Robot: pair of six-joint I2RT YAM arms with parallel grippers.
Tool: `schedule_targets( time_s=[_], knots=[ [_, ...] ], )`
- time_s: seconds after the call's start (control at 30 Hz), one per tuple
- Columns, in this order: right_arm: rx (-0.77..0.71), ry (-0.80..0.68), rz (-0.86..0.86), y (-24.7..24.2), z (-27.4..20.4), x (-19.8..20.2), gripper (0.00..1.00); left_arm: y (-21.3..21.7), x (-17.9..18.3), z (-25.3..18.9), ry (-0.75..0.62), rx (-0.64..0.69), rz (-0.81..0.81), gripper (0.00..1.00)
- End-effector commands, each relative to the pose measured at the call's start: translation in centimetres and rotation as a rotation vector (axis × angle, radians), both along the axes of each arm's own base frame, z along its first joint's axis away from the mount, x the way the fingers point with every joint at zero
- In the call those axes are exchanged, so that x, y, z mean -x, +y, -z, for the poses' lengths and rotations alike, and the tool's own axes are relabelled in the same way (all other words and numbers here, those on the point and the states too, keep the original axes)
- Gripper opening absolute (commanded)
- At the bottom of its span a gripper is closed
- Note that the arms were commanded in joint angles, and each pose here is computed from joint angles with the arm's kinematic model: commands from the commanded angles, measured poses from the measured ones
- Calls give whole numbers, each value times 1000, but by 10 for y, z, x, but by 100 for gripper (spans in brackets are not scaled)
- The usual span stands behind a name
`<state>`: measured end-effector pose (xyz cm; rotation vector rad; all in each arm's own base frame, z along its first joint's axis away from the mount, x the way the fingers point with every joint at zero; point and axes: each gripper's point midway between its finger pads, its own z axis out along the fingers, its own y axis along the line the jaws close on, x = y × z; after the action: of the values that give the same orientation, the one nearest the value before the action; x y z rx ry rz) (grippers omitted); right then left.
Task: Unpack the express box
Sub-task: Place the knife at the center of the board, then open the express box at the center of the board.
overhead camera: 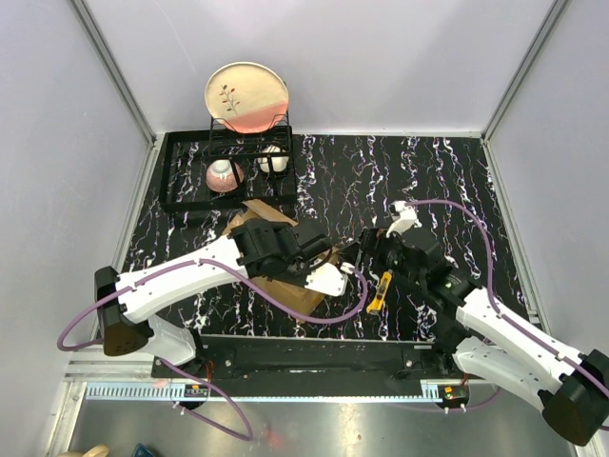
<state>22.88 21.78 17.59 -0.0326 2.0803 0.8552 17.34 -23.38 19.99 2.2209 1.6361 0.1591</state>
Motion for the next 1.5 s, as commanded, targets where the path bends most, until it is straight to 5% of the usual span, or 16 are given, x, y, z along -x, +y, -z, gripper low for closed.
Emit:
schedule_targets(
  time_s=[0.0,0.33,0.67,1.1,1.2,1.23,1.33,1.47],
  knots=[
    [-66,-171,-184,26,-28,5,100,-21,-8,-29,-26,143,21,0],
    [25,-385,-313,30,-42,38,100,-19,6,-43,62,198,113,0],
    [373,-654,-267,60,-64,32,100,-15,37,-52,174,212,272,0],
    [336,-744,-256,86,-62,23,100,-6,56,-58,225,218,356,0],
    [347,-739,-308,89,-57,28,83,-3,57,-58,218,216,360,0],
    [356,-734,-332,92,-54,30,62,-3,56,-58,216,214,364,0],
    [370,-726,-363,94,-55,33,37,-5,55,-60,206,225,364,0],
    [379,-696,-360,91,-55,33,15,-8,50,-67,159,264,355,0]
  ],
)
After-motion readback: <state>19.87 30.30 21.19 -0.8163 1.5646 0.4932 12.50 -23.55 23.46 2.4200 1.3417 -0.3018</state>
